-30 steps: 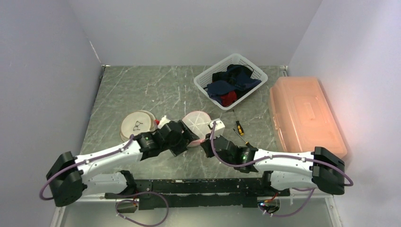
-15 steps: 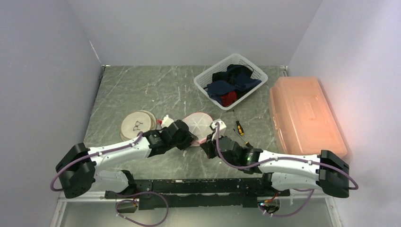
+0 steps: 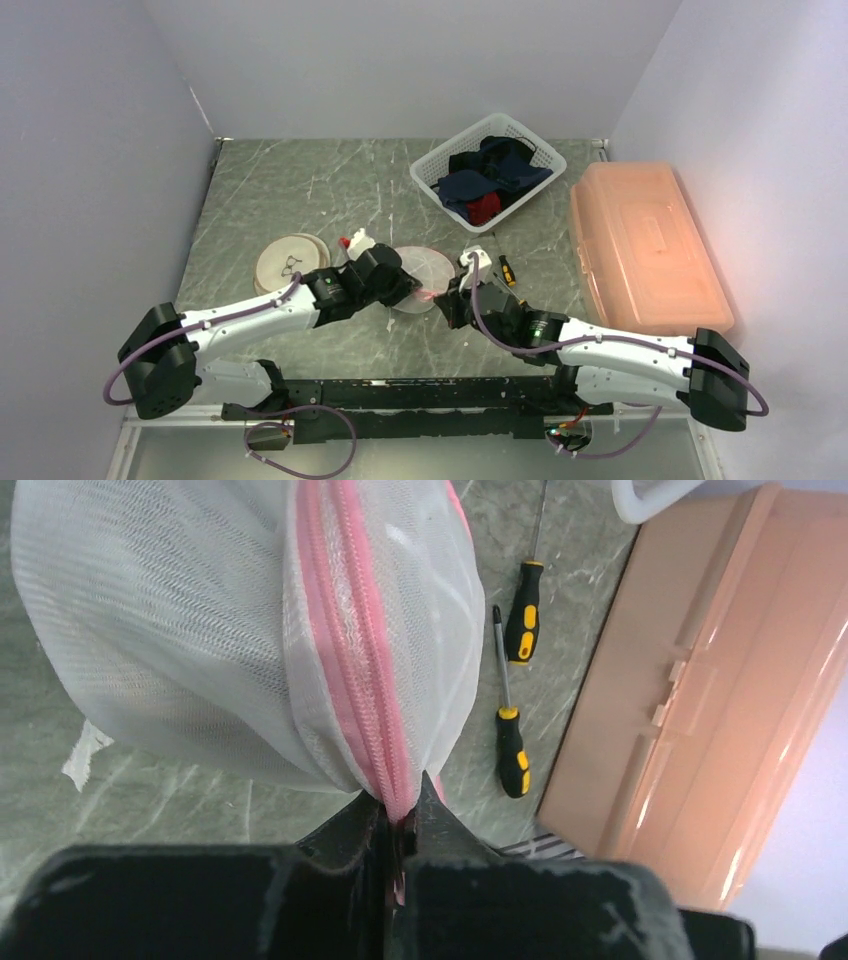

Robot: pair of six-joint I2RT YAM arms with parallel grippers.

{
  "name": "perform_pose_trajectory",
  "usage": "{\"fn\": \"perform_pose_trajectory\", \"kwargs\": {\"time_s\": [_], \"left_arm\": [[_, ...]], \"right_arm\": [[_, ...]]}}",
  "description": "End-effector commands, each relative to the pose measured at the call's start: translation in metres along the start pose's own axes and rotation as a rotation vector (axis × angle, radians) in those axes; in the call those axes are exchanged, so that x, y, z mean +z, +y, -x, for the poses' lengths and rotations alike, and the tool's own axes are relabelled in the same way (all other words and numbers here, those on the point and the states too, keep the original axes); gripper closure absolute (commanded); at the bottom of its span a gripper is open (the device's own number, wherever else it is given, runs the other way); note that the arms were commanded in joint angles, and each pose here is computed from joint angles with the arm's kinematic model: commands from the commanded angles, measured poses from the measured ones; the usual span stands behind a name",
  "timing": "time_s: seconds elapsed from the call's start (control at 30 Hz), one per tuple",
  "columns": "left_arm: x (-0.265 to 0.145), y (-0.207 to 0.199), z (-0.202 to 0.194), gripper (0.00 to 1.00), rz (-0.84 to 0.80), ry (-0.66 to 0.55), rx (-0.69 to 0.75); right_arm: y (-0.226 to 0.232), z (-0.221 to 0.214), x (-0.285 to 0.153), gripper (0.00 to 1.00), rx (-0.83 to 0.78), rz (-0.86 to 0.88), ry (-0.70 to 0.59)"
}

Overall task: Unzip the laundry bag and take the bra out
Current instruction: Unzip the laundry bag at the center of the board.

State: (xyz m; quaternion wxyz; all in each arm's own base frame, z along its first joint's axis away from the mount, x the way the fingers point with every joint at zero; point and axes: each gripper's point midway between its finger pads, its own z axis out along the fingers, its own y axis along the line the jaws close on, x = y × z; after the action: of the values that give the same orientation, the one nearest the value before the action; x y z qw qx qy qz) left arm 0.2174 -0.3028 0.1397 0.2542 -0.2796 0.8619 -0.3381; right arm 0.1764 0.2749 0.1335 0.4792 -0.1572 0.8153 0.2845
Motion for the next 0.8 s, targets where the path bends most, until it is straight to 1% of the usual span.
{"fn": "perform_pose_trajectory", "kwargs": {"time_s": [0.0,0.17,0.2,0.4,0.77], "left_arm": [[-0.013,-0.024,0.015,0.97,-0.083,-0.042,0.123],[-0.02,-0.03,0.019,0.97,-0.124,-0.005,0.144],[-0.021,-0.03,0.02,0.97,-0.134,0.003,0.146],[-0.022,-0.032,0.019,0.97,-0.193,0.058,0.159],[-0.018,-0.025,0.008,0.97,-0.206,0.132,0.203]], "right_arm": [[-0.022,0.007,-0.003,1.0,0.006,-0.064,0.002],[-0.033,0.012,-0.004,1.0,0.033,-0.086,-0.014],[-0.037,0.007,-0.005,1.0,0.028,-0.099,0.006],[-0.05,0.001,-0.002,1.0,0.043,-0.136,0.021],[-0.064,-0.006,0.002,1.0,0.071,-0.192,0.034]]}}
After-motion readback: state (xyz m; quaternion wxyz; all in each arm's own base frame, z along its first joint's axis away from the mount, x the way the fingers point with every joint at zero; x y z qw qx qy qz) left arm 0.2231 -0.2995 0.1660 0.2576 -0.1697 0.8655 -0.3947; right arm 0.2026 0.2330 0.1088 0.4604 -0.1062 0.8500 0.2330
